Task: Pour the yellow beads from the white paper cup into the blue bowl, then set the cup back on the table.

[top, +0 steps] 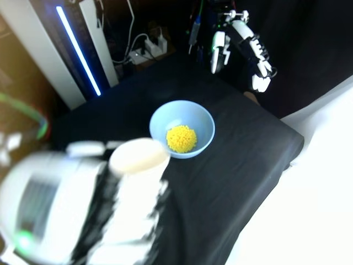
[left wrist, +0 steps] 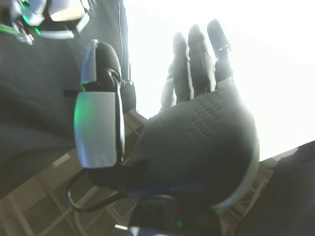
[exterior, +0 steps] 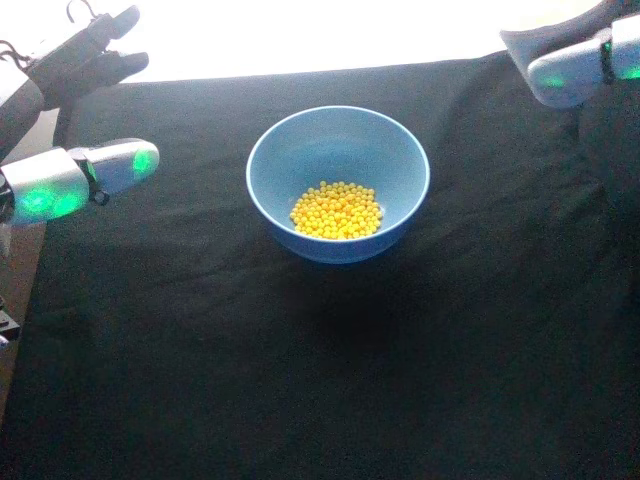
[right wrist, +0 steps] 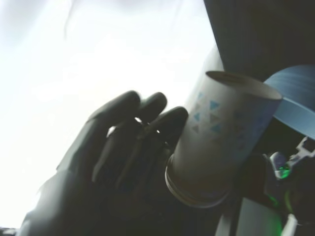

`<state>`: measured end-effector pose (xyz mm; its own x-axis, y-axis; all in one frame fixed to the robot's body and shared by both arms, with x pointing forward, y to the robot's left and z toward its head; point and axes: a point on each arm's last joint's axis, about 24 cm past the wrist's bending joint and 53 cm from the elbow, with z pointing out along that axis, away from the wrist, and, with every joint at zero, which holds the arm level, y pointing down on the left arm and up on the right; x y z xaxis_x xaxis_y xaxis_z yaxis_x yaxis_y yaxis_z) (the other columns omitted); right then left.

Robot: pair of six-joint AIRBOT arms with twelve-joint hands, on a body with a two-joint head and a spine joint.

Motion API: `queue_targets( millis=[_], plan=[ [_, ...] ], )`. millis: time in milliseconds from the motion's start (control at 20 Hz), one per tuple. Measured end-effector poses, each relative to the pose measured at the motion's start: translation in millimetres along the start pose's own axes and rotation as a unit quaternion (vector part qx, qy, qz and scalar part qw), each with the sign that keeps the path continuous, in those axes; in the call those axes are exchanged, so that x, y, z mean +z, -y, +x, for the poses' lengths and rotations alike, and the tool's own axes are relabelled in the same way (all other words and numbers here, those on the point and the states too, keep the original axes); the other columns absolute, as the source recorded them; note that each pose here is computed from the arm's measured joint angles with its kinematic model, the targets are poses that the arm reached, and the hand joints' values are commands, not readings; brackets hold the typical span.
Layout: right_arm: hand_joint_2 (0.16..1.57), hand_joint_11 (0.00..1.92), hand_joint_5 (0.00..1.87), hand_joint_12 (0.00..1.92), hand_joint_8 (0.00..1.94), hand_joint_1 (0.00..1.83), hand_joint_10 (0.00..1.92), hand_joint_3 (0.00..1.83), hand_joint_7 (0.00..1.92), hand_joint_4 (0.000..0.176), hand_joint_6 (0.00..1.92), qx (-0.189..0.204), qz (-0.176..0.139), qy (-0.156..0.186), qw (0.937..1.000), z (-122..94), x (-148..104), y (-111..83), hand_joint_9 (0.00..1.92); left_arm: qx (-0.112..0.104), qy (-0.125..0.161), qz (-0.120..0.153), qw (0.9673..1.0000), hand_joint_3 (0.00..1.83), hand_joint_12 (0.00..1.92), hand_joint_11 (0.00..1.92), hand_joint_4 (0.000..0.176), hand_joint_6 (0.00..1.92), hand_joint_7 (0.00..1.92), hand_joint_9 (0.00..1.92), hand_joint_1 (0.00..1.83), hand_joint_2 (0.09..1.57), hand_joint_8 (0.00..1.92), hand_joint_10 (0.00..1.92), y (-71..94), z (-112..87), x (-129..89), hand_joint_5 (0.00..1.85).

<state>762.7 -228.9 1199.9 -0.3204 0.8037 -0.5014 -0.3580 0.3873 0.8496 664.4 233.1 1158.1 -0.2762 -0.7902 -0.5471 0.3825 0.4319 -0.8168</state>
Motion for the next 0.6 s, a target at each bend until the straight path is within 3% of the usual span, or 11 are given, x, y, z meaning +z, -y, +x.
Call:
queue_targets(
  millis=[50,150,200,250,300,350,450,500,550,600],
  plan=[
    [1.08,0.52,1.03,1.44,0.90,1.24,0.77,0.00,1.10,0.000,0.83,0.019,0.002,0.018,0.9997,-5,-5,7.7,0.94,0.000,0.000,0.000,1.0000,0.00,0.82,0.00,0.032,0.00,0.40,0.38,0.79,1.16,0.00,0.00,0.3,0.0,0,0.10],
    [1.08,0.52,1.00,1.37,0.80,1.23,0.62,0.00,1.11,0.019,0.94,0.040,0.005,0.037,0.9985,-8,-11,18.0,0.98,-0.001,0.001,0.000,1.0000,0.00,0.82,0.00,0.028,0.00,0.41,0.38,0.77,1.16,0.00,0.00,-0.1,-0.4,0,0.11],
    [1.10,0.43,1.03,1.50,1.04,1.22,0.74,0.00,0.99,0.014,0.85,0.046,0.006,0.043,0.9980,-7,-13,22.3,0.88,-0.002,0.001,0.001,1.0000,0.00,0.81,0.00,0.039,0.00,0.41,0.37,0.77,1.16,0.00,0.00,0.4,-0.1,0,0.11],
    [1.10,0.43,1.03,1.50,1.04,1.22,0.74,0.00,0.99,0.014,0.85,0.052,0.004,0.048,0.9975,-7,-14,23.9,0.88,-0.002,0.001,0.001,1.0000,0.00,0.81,0.00,0.039,0.00,0.41,0.37,0.77,1.16,0.00,0.00,0.8,0.0,0,0.11],
    [1.11,0.40,1.04,1.55,1.10,1.22,0.86,0.00,0.96,0.006,0.82,0.060,0.002,0.055,0.9967,-7,-14,24.3,0.81,-0.002,0.001,0.002,1.0000,0.00,0.80,0.00,0.036,0.00,0.41,0.37,0.77,1.16,0.00,0.00,1.3,0.0,0,0.11],
    [1.13,0.35,1.05,1.67,1.26,1.22,1.11,0.00,0.89,0.000,0.76,0.071,-0.005,0.066,0.9953,-8,-15,24.5,0.68,-0.002,0.001,0.003,1.0000,0.00,0.80,0.00,0.032,0.00,0.41,0.37,0.77,1.16,0.00,0.00,1.5,-0.1,0,0.11],
    [1.12,0.32,1.08,1.73,1.24,1.23,1.19,0.00,0.90,0.000,0.71,0.091,-0.013,0.083,0.9923,-5,-14,28.0,0.65,-0.003,0.003,0.003,1.0000,0.00,0.80,0.00,0.018,0.00,0.41,0.37,0.75,1.16,0.00,0.00,1.9,-1.0,0,0.10],
    [1.10,0.44,1.11,1.52,1.13,1.23,0.94,0.00,0.94,0.000,0.69,0.099,-0.016,0.088,0.9910,-2,-12,29.2,0.77,-0.003,0.003,0.004,1.0000,0.00,0.83,0.00,0.007,0.00,0.41,0.36,0.76,1.16,0.00,0.00,2.0,-1.1,0,0.10],
    [1.09,0.60,1.03,1.23,0.81,1.23,0.57,0.00,1.08,0.015,0.91,0.102,-0.017,0.089,0.9907,1,-11,29.6,0.97,-0.003,0.004,0.004,1.0000,0.00,0.83,0.00,0.004,0.00,0.41,0.36,0.77,1.16,0.00,0.00,2.4,-1.1,0,0.11],
    [1.08,0.69,0.99,0.98,0.63,1.24,0.31,0.00,1.17,0.000,1.00,0.105,-0.018,0.088,0.9903,5,-10,30.1,1.10,-0.003,0.004,0.005,1.0000,0.00,0.82,0.00,0.001,0.00,0.40,0.35,0.76,1.16,0.00,0.00,2.5,-1.3,0,0.10]
  ],
)
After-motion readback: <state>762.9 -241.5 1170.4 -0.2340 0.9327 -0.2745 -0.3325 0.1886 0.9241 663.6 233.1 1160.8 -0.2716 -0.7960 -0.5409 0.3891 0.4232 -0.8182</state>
